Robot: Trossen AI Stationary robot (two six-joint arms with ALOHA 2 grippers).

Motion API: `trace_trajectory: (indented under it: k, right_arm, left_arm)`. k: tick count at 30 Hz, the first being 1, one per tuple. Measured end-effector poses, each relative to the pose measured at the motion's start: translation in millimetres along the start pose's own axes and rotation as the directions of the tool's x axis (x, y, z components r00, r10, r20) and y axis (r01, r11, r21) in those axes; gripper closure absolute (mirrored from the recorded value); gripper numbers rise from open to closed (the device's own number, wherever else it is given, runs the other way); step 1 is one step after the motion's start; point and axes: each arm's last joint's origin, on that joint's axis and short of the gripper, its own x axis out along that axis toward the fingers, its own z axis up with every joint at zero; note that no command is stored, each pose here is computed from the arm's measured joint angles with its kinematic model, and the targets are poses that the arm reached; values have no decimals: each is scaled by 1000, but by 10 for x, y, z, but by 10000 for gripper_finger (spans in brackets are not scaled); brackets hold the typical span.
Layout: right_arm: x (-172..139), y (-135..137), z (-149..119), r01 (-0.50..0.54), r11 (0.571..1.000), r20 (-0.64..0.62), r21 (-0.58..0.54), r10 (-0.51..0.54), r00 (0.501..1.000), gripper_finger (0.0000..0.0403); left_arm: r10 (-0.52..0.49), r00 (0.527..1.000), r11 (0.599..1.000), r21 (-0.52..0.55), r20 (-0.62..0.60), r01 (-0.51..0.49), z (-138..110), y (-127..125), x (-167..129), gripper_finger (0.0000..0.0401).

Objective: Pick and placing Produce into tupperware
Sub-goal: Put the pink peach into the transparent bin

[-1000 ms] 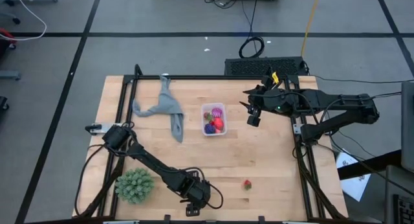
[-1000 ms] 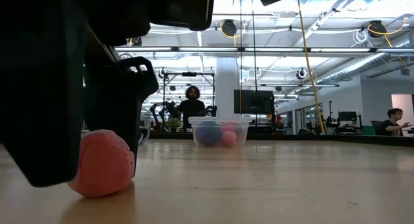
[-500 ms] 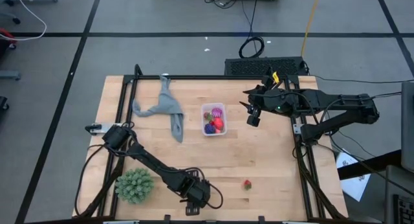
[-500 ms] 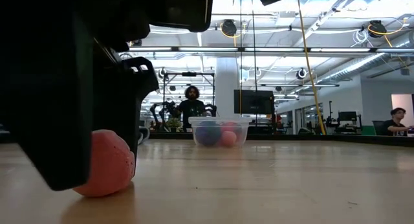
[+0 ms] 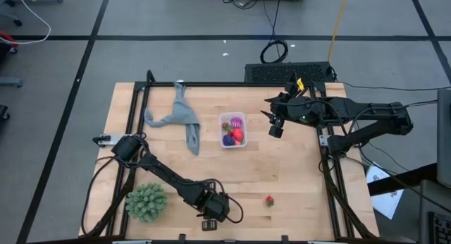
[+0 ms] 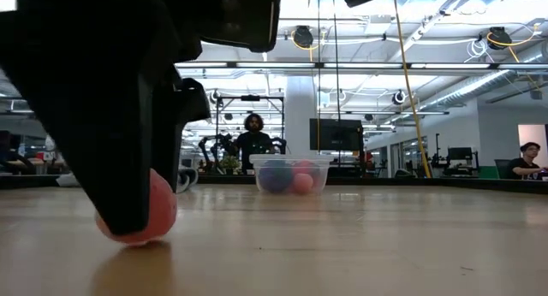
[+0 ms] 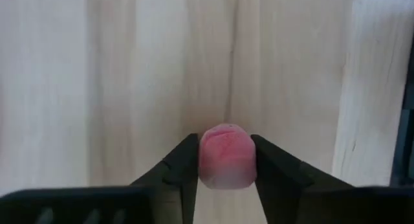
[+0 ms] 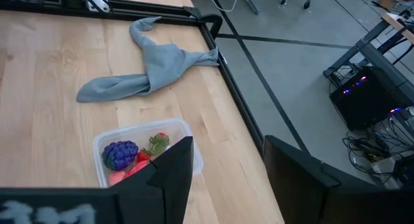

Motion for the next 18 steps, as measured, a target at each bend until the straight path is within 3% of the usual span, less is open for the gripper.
trace_trajectory:
  k: [5,10,18]
  right_arm:
    - [0,0,0,0,1000,0,-3,0,1000,222]
    - [0,-2,1,4,1000,1,-8,-4,1000,222]
    - [-22,-115,2,40,999,13,-17,-39,999,222]
  left_arm:
    - [53,998,999,10,16,-54,36,102,-206,283]
    - [154,987,987,46,49,-157,56,258,-567,263]
    - [352,924,928,68,151,-365,152,759,-1254,246]
